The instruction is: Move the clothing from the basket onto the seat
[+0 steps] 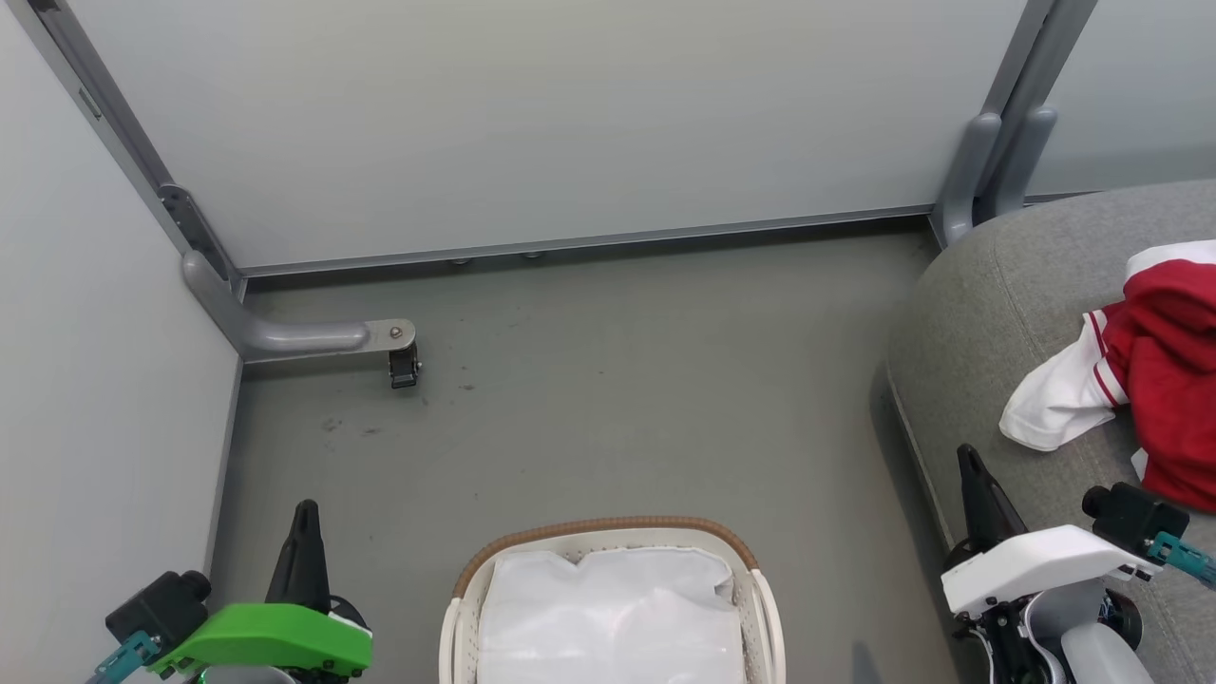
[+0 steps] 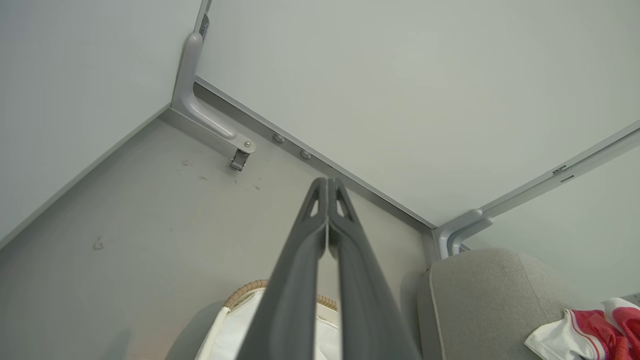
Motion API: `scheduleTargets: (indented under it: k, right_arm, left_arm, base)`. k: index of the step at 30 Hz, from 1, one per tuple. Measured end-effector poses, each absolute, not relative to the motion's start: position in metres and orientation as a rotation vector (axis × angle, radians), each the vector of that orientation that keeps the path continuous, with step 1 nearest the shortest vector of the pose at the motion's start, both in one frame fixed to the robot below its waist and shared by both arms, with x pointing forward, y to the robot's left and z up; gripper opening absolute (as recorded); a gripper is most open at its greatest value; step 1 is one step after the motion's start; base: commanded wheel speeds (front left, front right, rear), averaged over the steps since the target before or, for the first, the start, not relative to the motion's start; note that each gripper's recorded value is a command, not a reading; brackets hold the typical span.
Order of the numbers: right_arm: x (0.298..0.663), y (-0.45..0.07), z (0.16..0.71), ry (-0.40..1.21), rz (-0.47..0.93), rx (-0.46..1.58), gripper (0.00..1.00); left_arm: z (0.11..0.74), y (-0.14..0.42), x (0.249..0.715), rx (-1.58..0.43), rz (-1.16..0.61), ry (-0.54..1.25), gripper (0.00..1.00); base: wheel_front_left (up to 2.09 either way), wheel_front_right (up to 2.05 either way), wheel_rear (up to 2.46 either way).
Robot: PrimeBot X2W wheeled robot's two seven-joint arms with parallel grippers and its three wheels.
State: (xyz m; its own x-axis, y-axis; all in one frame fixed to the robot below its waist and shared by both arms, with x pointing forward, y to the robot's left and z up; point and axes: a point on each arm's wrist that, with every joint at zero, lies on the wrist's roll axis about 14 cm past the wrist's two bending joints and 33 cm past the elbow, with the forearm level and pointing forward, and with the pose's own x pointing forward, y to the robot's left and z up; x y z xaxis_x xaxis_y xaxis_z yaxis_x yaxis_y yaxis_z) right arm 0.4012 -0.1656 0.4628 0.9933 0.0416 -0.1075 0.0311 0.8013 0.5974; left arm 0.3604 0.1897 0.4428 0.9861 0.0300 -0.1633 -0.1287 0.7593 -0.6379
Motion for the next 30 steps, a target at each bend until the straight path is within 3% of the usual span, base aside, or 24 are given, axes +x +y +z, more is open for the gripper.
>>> scheduleTargets:
  k: [30]
  right_arm:
    - [0.400,-0.180,0.475,0.097,-0.041,1.020,0.00]
  left_arm:
    - [0.460,0.198,0.371,-1.054,0.113,0.106,0.00]
  base:
    - [0.00,0.00,0.00]
